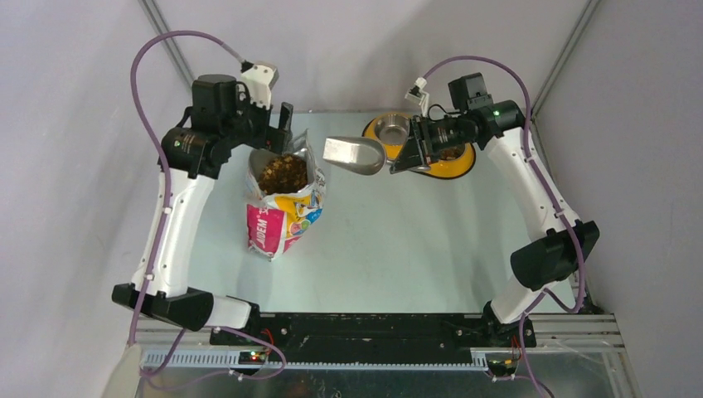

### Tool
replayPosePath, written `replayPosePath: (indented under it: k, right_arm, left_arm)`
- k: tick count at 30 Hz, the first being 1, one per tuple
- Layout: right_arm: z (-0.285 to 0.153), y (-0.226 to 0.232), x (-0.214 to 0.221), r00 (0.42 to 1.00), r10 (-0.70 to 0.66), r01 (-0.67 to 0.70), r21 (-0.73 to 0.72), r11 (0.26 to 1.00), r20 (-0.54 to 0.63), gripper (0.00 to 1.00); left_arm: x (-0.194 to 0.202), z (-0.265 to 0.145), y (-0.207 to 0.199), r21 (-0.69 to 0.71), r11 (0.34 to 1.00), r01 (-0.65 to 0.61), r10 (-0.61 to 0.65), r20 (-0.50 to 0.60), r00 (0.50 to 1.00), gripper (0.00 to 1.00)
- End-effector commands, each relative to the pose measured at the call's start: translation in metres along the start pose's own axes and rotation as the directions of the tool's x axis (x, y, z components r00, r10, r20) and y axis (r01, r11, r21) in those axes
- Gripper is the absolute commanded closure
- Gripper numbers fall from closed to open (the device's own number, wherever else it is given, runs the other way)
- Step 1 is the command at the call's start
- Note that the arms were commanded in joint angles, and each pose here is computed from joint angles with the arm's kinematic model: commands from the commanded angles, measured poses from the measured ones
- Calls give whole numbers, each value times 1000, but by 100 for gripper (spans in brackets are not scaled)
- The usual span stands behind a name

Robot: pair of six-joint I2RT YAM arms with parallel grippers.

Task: Serve the pet food
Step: Collect the pet food from the pet food bag.

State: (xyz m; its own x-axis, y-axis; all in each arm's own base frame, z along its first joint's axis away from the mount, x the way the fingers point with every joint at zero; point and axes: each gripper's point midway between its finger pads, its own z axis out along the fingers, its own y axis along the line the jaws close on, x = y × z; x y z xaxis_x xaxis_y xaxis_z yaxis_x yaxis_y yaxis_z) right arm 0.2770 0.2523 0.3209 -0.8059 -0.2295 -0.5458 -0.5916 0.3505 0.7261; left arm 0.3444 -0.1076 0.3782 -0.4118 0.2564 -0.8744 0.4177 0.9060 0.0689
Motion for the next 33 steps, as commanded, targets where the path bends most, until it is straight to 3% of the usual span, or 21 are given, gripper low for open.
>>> replayPosePath:
  k: [1,10,16,18,20,21,23,33]
  right_arm:
    - [-3,28,-12,998,-65,64,22,998,25,100]
    - [0,43,-3,992,-127,126,61,990,9,100]
    - [3,44,-1,990,-139,138,102,985,2,100]
    - [7,44,0,990,-139,140,112,984,-9,100]
    - [11,44,-1,989,-144,145,124,982,-18,100]
    - [13,47,-2,988,-154,155,124,980,-24,100]
    - [16,47,-3,986,-164,167,150,975,-31,100]
    - [24,31,0,981,-173,191,252,949,-93,100]
  left_arm:
    - [32,2,44,-217,970,-108,76,-148,986,0]
    - [48,42,51,-179,962,-206,160,-244,957,5]
    - [67,53,47,-117,962,-245,196,-325,925,22]
    - [72,55,49,-118,961,-251,198,-342,919,33]
    - [74,57,51,-130,958,-257,197,-355,914,56]
    - [75,58,52,-135,957,-258,195,-360,913,78]
    - [73,59,53,-152,954,-259,191,-359,914,97]
    - [60,68,-18,-55,956,-289,267,-250,931,100]
